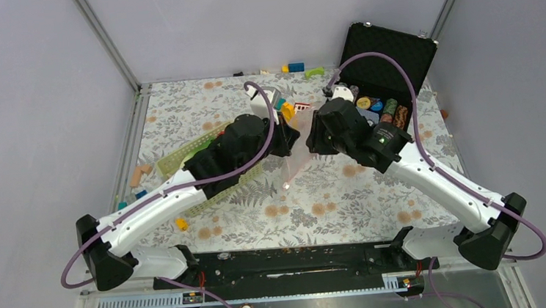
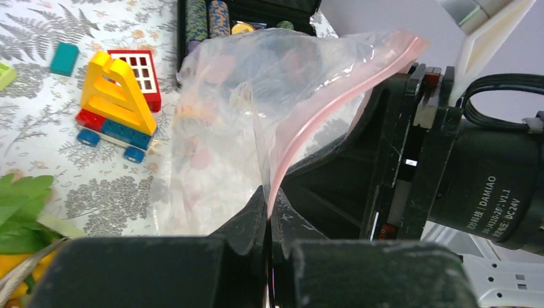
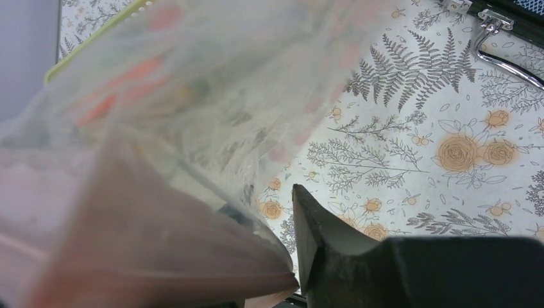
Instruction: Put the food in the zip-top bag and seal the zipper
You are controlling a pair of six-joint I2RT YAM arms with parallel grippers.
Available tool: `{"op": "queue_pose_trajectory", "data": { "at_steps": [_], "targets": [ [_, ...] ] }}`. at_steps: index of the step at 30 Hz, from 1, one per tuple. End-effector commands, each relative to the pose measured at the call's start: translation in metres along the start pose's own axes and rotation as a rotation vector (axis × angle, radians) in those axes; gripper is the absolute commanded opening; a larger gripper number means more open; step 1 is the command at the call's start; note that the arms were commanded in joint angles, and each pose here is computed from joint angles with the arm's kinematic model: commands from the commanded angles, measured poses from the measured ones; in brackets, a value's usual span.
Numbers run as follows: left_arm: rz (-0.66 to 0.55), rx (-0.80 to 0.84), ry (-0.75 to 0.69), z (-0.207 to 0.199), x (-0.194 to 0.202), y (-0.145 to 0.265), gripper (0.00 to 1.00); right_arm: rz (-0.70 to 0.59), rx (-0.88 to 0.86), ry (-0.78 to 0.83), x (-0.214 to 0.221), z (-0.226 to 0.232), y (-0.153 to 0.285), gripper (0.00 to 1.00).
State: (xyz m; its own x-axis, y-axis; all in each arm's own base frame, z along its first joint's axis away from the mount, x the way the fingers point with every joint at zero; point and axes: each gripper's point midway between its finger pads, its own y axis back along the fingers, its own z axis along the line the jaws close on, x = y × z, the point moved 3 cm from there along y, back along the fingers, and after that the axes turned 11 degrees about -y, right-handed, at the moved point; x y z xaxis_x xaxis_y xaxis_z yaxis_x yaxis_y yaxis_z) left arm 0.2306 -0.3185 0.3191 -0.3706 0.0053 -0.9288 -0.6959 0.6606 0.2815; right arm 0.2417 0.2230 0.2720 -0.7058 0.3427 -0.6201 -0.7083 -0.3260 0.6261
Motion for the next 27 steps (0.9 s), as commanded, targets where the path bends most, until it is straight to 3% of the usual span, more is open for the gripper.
{"op": "queue_pose_trajectory", "data": {
  "at_steps": [1,8,12,20,27],
  "targets": [
    [-0.098,-0.089,-0.036,0.010,-0.035,0.024,0.00,-0.029,0.005,-0.002,-0.001,-0.005,0.009,0.34],
    [-0.109,-0.233,-0.049,0.038,-0.026,0.045,0.00,-0.045,0.077,0.060,0.021,-0.047,0.006,0.20],
    [-0.089,-0.253,-0.061,0.045,-0.014,0.049,0.00,-0.024,0.106,0.104,0.035,-0.067,0.004,0.00],
    [-0.011,-0.395,-0.129,0.072,0.008,0.051,0.00,-0.128,0.392,0.279,0.005,-0.115,0.042,0.00],
    [0.035,-0.203,-0.115,0.041,0.020,0.018,0.00,-0.206,0.438,0.333,-0.021,-0.125,0.084,0.00]
  ]
}}
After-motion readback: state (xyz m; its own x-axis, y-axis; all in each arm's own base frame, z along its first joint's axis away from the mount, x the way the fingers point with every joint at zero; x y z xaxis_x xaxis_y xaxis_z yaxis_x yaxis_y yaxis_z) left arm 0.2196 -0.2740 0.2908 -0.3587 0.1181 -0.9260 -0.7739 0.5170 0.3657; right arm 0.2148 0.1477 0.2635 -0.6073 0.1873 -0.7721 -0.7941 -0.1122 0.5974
